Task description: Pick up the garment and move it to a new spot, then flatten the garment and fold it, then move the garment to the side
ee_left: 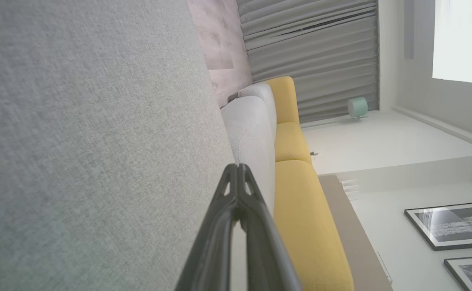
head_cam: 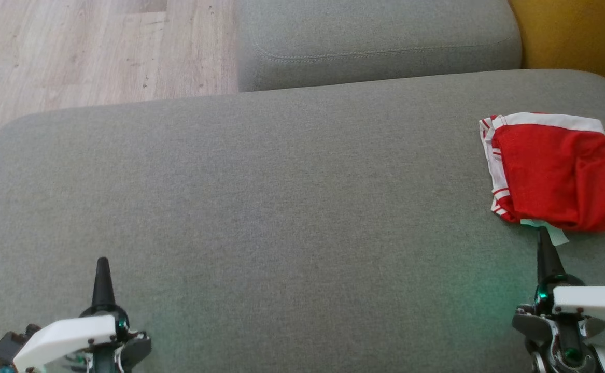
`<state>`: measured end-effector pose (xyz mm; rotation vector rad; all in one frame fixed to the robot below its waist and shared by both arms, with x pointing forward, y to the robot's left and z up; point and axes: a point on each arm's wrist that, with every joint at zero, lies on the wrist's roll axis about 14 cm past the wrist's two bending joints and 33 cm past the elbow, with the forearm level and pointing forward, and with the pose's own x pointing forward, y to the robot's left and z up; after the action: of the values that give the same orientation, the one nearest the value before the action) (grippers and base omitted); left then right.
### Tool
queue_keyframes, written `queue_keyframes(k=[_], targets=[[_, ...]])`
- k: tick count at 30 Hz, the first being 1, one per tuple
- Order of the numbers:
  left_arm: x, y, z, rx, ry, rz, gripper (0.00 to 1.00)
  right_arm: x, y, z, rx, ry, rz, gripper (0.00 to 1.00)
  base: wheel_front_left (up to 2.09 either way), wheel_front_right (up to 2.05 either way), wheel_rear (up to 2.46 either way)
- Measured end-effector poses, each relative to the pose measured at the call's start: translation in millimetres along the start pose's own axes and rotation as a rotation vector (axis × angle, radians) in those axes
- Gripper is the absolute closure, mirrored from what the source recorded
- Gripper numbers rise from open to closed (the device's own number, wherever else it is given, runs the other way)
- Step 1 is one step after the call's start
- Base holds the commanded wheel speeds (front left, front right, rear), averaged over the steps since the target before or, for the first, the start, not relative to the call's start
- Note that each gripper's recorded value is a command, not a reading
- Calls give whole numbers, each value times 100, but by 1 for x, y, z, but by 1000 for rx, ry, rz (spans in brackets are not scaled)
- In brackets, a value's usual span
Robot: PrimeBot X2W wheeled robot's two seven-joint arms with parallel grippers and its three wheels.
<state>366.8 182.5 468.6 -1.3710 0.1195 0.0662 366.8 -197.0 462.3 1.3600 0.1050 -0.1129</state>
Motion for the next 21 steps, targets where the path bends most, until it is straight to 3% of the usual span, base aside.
queue_keyframes(k=[21], targets=[[7, -9, 8, -199, -1, -34, 100, 4, 11, 11, 215, -14, 42, 100, 0, 0, 0]])
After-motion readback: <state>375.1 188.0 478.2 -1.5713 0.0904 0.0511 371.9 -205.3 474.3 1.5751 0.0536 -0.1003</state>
